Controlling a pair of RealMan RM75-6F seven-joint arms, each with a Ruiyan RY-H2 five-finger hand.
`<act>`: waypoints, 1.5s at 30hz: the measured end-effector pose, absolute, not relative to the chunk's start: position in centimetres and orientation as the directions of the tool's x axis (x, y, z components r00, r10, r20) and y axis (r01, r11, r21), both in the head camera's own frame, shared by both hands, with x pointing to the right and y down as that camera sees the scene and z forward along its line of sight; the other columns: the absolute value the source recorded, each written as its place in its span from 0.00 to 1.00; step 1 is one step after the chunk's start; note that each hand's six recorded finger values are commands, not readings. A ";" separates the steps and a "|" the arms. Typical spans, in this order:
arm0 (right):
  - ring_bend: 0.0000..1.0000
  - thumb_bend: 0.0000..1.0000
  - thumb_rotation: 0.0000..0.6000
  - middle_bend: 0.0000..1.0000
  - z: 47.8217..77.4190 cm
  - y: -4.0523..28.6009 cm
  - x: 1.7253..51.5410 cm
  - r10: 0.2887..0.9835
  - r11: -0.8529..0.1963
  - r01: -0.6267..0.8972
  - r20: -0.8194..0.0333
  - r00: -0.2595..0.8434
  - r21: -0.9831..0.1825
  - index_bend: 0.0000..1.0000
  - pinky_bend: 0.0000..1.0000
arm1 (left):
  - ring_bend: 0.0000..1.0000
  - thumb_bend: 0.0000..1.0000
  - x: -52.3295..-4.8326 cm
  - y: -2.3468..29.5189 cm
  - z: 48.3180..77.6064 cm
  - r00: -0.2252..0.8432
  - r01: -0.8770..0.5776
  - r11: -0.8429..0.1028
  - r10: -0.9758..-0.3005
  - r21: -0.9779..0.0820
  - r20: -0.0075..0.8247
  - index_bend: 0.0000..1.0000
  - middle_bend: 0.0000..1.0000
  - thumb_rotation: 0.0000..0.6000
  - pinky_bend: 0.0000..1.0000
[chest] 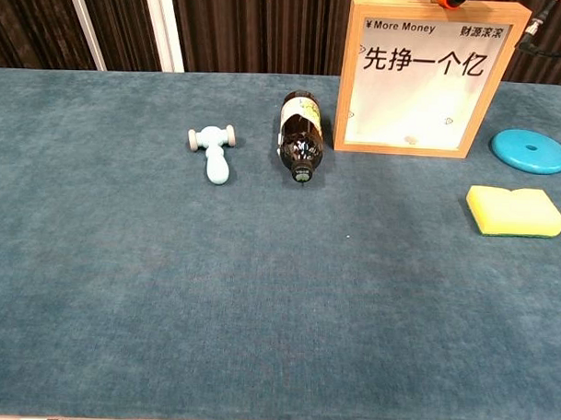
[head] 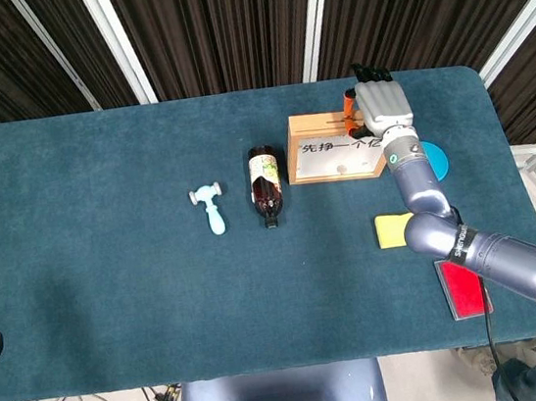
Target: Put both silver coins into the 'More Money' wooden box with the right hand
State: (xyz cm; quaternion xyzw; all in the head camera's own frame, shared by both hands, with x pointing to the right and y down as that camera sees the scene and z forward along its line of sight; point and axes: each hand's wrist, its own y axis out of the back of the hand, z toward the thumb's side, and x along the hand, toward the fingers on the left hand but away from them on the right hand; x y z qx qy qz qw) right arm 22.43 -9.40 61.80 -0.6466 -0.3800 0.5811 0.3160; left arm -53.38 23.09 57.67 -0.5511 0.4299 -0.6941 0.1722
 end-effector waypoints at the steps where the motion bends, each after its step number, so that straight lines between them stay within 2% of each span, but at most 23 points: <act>1: 0.00 0.54 1.00 0.01 61.9 -9.4 22.4 0.858 -0.512 0.124 -0.512 0.035 -0.850 0.71 0.00 | 0.00 0.40 -53.4 23.1 57.7 -0.333 -0.235 -0.571 -0.713 -0.787 0.617 0.15 0.00 1.00 0.08; 14: 0.00 0.54 1.00 0.01 61.8 -9.2 22.6 0.854 -0.519 0.123 -0.519 0.037 -0.846 0.56 0.00 | 0.00 0.40 -53.4 23.2 57.7 -0.334 -0.240 -0.576 -0.707 -0.782 0.623 0.15 0.00 1.00 0.09; 36: 0.00 0.54 1.00 0.00 61.3 -9.3 22.6 0.855 -0.517 0.124 -0.517 0.033 -0.847 0.50 0.00 | 0.00 0.40 -53.4 23.2 57.8 -0.341 -0.242 -0.580 -0.700 -0.778 0.628 0.15 0.00 1.00 0.09; 45: 0.00 0.54 1.00 0.00 59.4 -9.7 22.7 0.904 -0.426 0.133 -0.425 0.036 -0.895 0.41 0.00 | 0.00 0.40 -53.4 23.2 57.7 -0.340 -0.247 -0.576 -0.701 -0.779 0.627 0.15 0.00 1.00 0.09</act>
